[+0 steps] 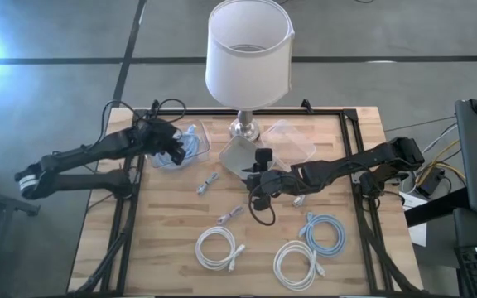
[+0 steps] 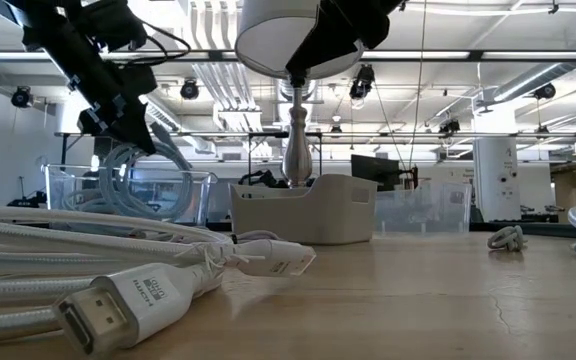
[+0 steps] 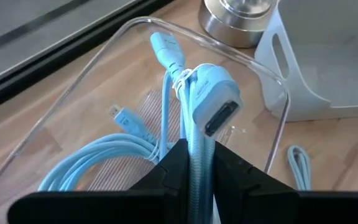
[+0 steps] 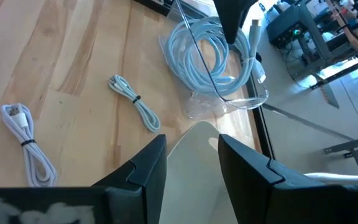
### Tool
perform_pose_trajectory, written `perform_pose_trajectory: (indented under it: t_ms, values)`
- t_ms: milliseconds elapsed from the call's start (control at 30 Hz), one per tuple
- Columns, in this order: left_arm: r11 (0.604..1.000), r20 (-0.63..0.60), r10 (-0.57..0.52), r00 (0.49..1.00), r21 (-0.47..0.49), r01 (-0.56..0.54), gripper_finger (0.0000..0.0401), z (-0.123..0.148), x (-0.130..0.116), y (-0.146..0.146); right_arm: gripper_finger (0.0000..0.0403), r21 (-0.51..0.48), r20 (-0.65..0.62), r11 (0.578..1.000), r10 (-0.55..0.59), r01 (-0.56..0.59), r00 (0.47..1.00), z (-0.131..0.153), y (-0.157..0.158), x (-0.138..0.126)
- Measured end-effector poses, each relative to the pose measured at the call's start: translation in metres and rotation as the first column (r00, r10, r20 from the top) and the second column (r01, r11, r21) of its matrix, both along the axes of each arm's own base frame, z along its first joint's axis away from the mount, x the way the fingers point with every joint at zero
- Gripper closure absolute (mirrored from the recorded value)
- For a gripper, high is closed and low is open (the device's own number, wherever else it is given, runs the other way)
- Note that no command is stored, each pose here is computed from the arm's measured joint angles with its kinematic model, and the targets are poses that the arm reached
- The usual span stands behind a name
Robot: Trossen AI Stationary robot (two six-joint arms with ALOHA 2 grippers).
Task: Pick & Place USB Port
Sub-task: Put the left blue HDMI cable into the left transparent bin
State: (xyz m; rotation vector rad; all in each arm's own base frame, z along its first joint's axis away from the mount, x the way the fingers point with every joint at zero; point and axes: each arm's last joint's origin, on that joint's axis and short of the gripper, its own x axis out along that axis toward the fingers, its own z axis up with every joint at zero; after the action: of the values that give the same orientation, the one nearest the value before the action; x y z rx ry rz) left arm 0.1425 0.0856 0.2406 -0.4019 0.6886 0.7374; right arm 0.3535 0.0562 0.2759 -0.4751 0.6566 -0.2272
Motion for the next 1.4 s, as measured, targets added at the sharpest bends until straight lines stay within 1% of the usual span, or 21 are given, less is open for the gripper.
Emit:
perform_pose_trajectory:
  t_ms: [133,367,633,800,900,1000,1100,1233,1400]
  values:
    - [1.0,0.001,-0.013,1.0,-0.016,0.013,0.0348,-0.002,0.003,0.001,0.0257,-0.01,-0.004,1.0,0.006,-0.006,1.0,0.0,0.0,0.0]
    - [0.995,0.125,-0.097,0.987,-0.022,0.101,0.0348,0.007,0.006,-0.001,0.0265,-0.008,-0.005,1.0,-0.001,0.001,1.0,0.0,-0.002,0.0]
    - [0.992,0.061,-0.094,0.994,-0.075,0.098,0.0348,-0.002,0.008,0.0,0.0262,-0.005,-0.003,1.0,-0.003,0.003,1.0,0.0,-0.002,0.0]
    - [0.992,0.023,-0.106,0.994,-0.072,0.107,0.0345,-0.007,0.012,0.003,0.0264,-0.003,-0.002,1.0,-0.005,0.005,1.0,0.0,-0.002,0.0]
    - [0.991,-0.004,-0.115,0.993,-0.064,0.115,0.0331,-0.008,0.013,0.003,0.0267,0.017,0.007,1.0,-0.019,0.019,1.0,0.0,-0.002,0.0]
    - [0.992,-0.046,-0.108,0.993,-0.067,0.105,0.0306,-0.013,0.011,0.003,0.0268,0.046,0.019,0.998,-0.039,0.038,0.999,0.0,-0.002,0.0]
    - [0.995,-0.065,-0.096,0.993,-0.012,0.096,0.0279,-0.01,0.011,0.005,0.0264,0.076,0.031,0.995,-0.06,0.058,0.998,0.0,-0.002,0.0]
    - [0.995,-0.116,-0.09,0.989,0.034,0.095,0.0245,-0.011,0.009,0.006,0.0255,0.103,0.041,0.992,-0.079,0.075,0.996,0.0,-0.002,0.0]
    - [0.989,-0.212,-0.08,0.974,0.105,0.104,0.0218,-0.012,0.007,0.007,0.0243,0.118,0.045,0.99,-0.089,0.083,0.995,0.0,-0.002,0.0]
